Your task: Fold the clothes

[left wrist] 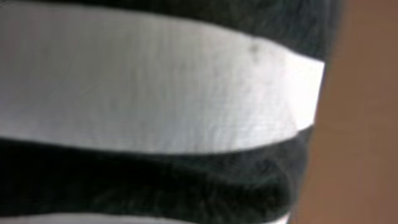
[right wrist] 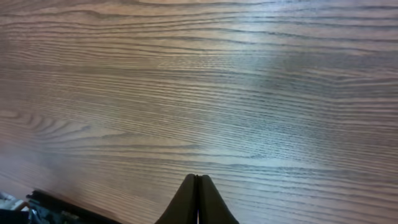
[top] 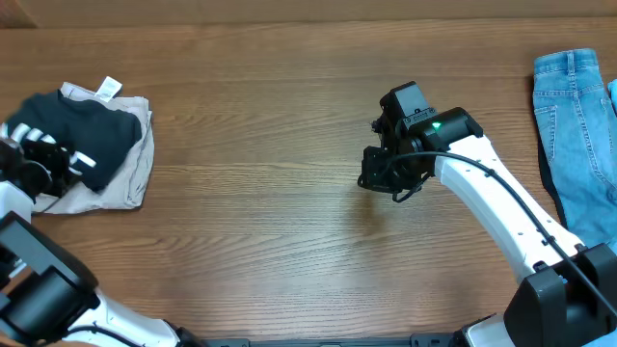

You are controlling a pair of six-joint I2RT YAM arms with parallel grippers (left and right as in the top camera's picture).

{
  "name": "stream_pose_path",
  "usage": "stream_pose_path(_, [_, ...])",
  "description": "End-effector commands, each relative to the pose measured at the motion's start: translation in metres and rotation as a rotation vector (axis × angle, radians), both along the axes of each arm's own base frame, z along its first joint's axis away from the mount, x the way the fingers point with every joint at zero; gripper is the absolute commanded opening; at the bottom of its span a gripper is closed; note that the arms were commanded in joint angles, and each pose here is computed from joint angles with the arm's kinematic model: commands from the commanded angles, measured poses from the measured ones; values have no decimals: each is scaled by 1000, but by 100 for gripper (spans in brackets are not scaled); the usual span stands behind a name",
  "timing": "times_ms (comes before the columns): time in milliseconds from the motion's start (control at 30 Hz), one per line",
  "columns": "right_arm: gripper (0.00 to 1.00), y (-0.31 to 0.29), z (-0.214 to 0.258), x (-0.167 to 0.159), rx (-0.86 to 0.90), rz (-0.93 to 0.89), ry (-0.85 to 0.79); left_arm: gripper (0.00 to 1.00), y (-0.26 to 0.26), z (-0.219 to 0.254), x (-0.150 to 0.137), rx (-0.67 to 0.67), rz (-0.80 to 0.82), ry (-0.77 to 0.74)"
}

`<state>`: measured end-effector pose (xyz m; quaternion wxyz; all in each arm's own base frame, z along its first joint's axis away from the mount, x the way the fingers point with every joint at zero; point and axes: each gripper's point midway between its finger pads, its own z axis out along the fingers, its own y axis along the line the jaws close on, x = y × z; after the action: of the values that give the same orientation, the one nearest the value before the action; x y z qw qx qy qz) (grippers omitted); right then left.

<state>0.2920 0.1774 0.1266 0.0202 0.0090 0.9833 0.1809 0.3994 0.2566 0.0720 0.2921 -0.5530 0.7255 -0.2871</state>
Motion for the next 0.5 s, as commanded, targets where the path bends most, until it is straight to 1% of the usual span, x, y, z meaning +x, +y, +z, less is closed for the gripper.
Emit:
stream_pose_path(0, [4,-1,4,4,-3,2,-22,4,-17,-20,-10,-77,-35,45])
stream_pose_path(33, [4,-1,4,3,-2,3,-21,6,-19,-22,-14,-94,-32,58])
stream_pose_path(67, [4,-1,4,3,-2,3,-22,16,-21,-22,-15,-113,-38,54])
stream_pose_path(100, [4,-1,4,3,-3,3,-21,31,-25,-19,-16,-141,-46,43])
stream_pose_path(133, [4,-1,4,3,-3,3,-20,49,-27,-15,-16,-176,-46,29])
stream_pose_path(167, [4,-1,4,3,-4,3,-18,59,-30,-9,-17,-213,-49,4])
stream_pose_path(200, [4,-1,4,2,-4,3,-17,63,-31,-3,-16,-238,-52,-16])
stream_pose_path(267, [4,-1,4,2,-4,3,-17,78,-33,18,-17,-266,-74,-85])
stream_pose_path(300, [4,-1,4,2,-4,3,-17,79,-31,31,-20,-259,-81,-115])
stream_pose_path(333, [4,-1,4,2,-4,3,-17,87,-29,41,-24,-243,-84,-134])
stream_pose_path(400, [4,-1,4,2,-4,4,-18,94,-24,68,-37,-207,-71,-161])
stream_pose_path(433, [4,-1,4,3,-4,6,-19,100,-23,88,-43,-173,-79,-199])
stream_pose_path(467, [4,-1,4,3,-4,15,-23,100,-23,104,-49,-151,-84,-229])
